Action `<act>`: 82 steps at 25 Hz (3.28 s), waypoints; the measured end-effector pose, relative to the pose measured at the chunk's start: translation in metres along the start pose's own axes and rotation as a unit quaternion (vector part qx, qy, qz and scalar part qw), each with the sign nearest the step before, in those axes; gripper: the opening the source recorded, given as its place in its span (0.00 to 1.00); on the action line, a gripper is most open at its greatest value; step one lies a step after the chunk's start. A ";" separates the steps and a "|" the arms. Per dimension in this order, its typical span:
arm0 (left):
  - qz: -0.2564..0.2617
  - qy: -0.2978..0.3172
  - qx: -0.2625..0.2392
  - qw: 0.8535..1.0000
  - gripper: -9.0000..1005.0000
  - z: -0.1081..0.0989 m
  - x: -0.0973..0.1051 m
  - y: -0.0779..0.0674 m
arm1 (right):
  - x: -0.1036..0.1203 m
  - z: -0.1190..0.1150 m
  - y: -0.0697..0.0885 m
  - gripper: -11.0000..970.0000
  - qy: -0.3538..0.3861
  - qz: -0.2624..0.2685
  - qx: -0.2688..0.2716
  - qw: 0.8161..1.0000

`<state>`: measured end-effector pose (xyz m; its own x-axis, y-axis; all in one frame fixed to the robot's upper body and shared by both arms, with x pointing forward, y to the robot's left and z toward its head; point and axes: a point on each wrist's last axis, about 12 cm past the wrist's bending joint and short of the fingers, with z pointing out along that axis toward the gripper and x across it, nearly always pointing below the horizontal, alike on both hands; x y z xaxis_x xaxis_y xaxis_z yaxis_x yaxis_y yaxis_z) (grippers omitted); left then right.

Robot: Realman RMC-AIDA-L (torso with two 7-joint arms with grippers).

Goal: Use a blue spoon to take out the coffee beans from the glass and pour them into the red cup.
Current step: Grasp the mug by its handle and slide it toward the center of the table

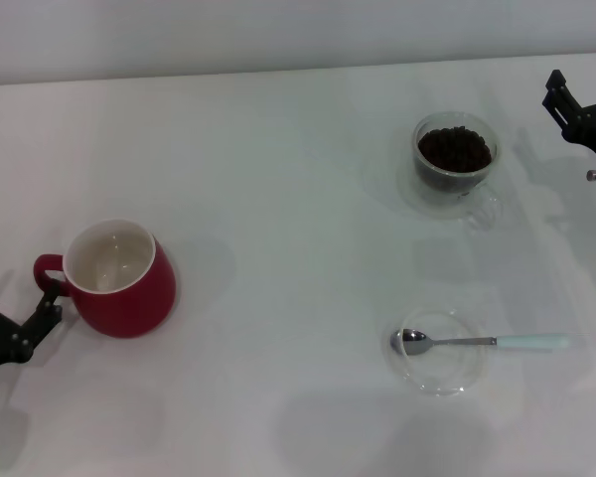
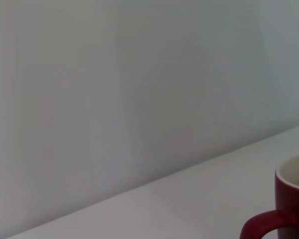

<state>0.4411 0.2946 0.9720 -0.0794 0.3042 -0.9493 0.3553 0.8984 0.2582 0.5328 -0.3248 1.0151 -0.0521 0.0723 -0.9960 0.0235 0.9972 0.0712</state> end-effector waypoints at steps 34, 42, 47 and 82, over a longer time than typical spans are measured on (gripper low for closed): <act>-0.014 -0.002 0.019 1.000 0.62 0.023 -0.009 -0.010 | 0.002 -0.002 -0.001 0.89 0.003 0.001 0.002 1.000; -0.013 -0.002 0.018 1.000 0.23 0.022 -0.009 -0.010 | 0.002 -0.002 -0.001 0.88 0.003 0.001 0.002 1.000; -0.016 -0.004 0.019 1.000 0.10 0.023 -0.010 -0.012 | 0.002 -0.002 -0.001 0.89 0.003 0.001 0.002 1.000; 0.003 -0.036 0.130 0.991 0.12 0.048 -0.036 -0.069 | -0.001 0.002 0.004 0.89 -0.002 0.005 -0.004 1.000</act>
<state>0.4643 0.2069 0.9797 -0.0135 0.2771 -0.9607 0.5849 0.7815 0.2172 0.5350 -0.3209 1.0162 -0.0486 0.0812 -0.9955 0.0158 0.9966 0.0806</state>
